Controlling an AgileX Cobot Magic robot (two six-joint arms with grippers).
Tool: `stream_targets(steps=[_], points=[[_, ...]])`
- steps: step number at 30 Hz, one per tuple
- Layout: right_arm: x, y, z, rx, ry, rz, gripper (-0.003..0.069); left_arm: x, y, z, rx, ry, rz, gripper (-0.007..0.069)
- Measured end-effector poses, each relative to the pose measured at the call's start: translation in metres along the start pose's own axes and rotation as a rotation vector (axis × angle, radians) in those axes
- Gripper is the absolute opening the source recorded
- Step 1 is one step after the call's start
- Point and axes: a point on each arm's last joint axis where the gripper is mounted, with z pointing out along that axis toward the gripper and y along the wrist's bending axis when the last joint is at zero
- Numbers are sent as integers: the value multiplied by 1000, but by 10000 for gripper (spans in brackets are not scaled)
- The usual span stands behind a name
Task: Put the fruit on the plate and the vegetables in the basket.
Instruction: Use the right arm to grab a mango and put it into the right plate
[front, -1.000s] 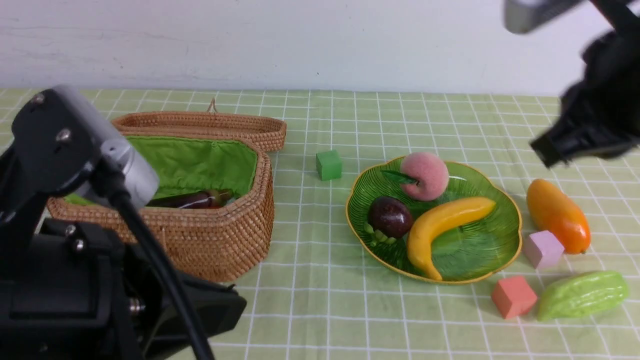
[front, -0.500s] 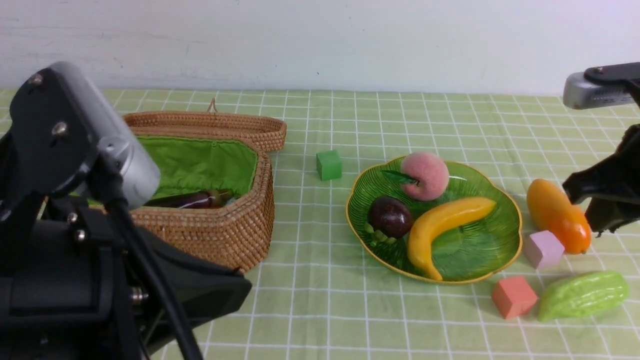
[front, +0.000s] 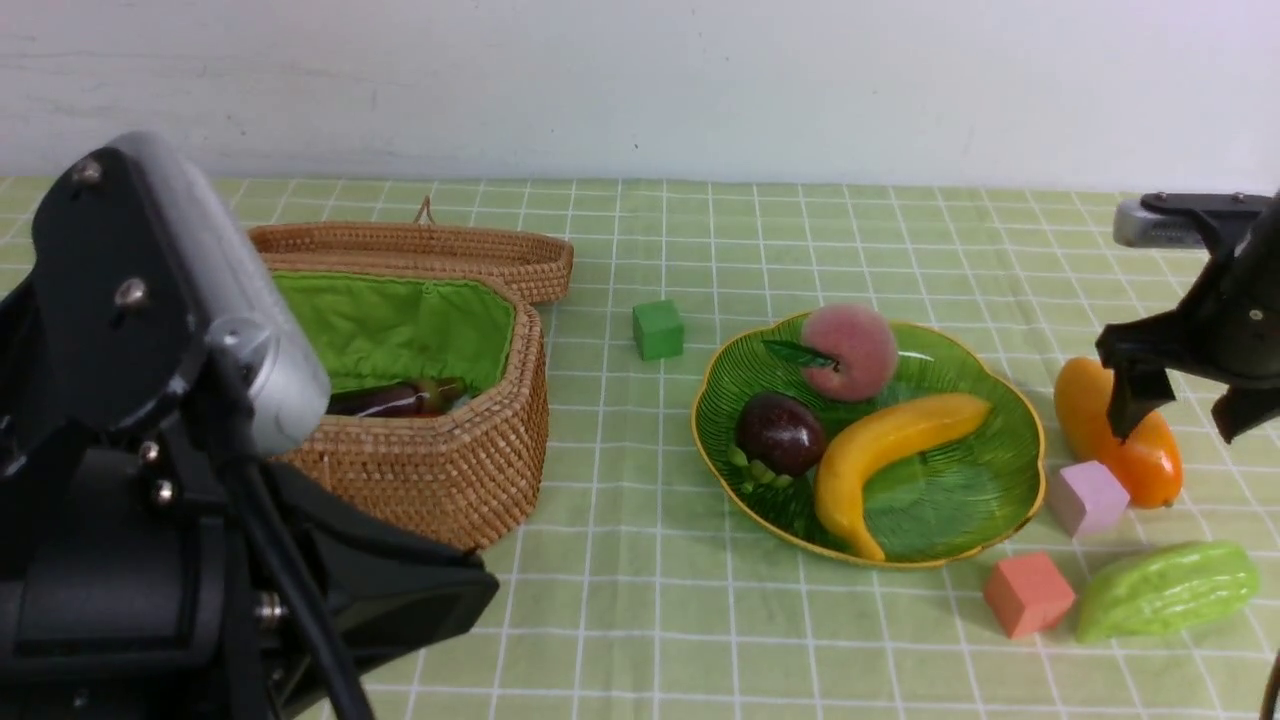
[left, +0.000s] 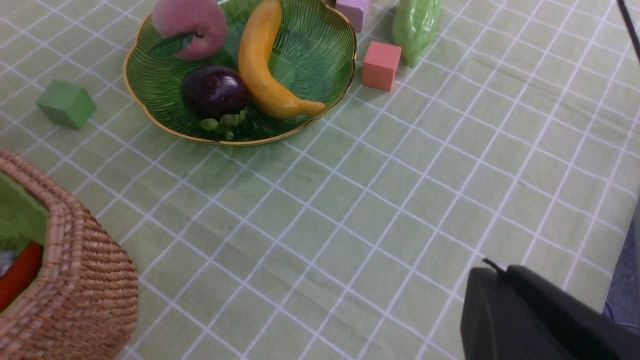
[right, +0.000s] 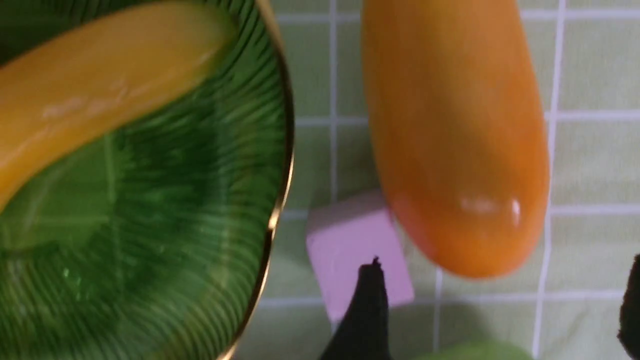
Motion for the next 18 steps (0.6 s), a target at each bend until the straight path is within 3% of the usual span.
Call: stream_targets(steps=[8,18], points=[[-31,-1,35,-2,-2,-45,617,0,0,0,-1,-2,2,2],[-30,-7,74,10,75,-69,589,0,0,0,-1,-2,2,5]])
